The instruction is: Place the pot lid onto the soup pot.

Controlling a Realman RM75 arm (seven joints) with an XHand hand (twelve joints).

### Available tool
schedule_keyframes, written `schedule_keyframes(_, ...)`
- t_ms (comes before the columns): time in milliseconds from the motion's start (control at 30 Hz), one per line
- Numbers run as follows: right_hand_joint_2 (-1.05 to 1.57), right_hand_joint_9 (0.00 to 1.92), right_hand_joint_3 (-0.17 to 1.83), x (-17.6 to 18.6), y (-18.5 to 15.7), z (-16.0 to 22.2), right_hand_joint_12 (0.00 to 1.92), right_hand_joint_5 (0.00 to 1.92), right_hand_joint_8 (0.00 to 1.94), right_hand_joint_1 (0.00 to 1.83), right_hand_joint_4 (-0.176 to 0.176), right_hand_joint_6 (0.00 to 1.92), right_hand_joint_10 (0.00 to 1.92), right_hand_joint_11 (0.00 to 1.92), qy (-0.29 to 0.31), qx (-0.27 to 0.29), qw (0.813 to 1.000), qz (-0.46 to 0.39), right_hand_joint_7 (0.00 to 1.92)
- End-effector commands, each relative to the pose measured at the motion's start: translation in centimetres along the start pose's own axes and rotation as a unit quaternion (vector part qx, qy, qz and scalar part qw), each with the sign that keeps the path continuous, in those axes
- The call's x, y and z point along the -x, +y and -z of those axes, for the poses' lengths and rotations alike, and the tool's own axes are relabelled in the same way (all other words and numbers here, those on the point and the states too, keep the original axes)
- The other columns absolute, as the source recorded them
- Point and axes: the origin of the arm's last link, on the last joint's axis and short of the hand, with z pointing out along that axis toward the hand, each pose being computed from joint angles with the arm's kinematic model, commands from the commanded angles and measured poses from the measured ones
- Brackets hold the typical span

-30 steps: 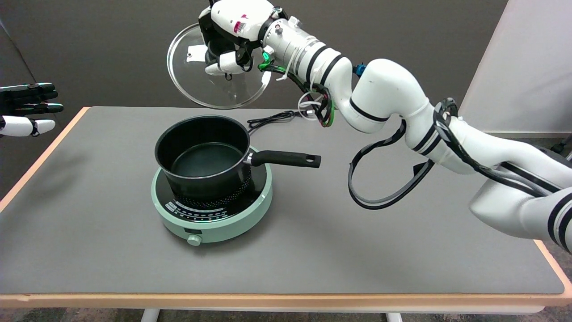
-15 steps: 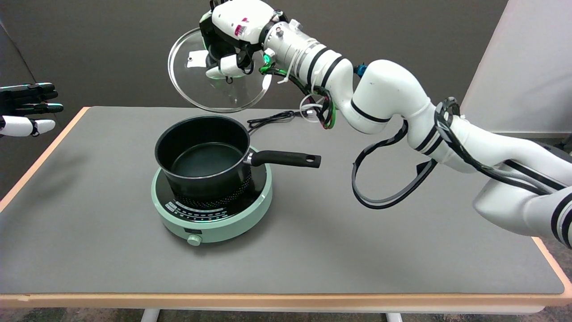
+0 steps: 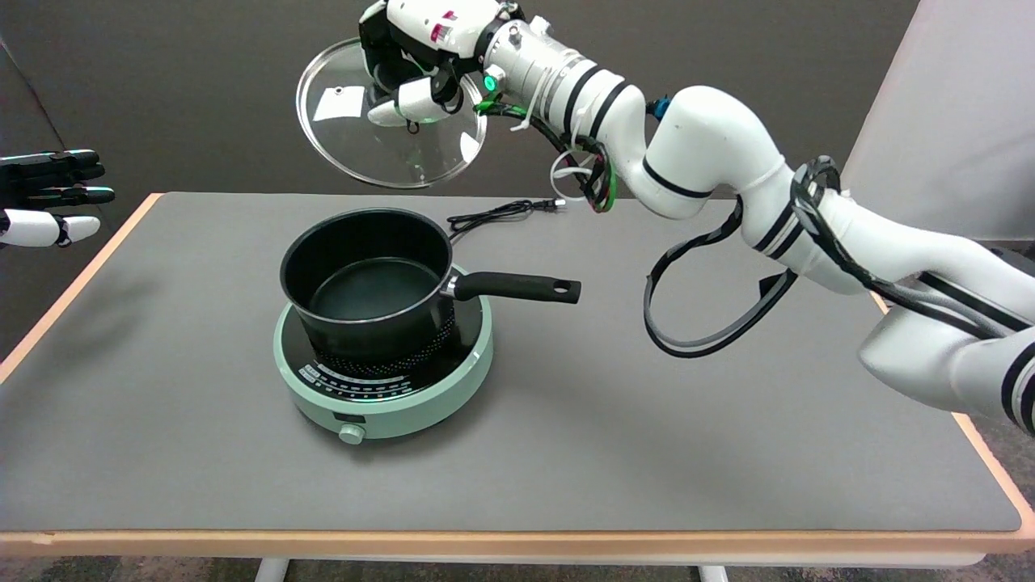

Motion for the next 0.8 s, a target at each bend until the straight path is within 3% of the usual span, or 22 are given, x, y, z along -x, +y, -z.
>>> schedule_keyframes(33,1.12,0.9,0.15,-0.7,1.3,-0.2,1.92,0.81,1.27,1.23,-0.176,1.23,1.86,0.44,-0.018,-0.106,0.989,-0.1,0.85)
schedule_keyframes(267,1.15,0.91,0.09,0.1,1.7,0.4,1.92,0.8,1.28,1.22,-0.176,1.23,1.9,0.37,-0.069,-0.153,0.976,-0.142,0.84)
schedule_keyframes(800,1.15,0.88,0.1,3.2,1.1,0.1,1.92,0.81,1.28,1.22,-0.176,1.23,1.92,0.33,-0.225,-0.192,0.936,-0.19,0.84)
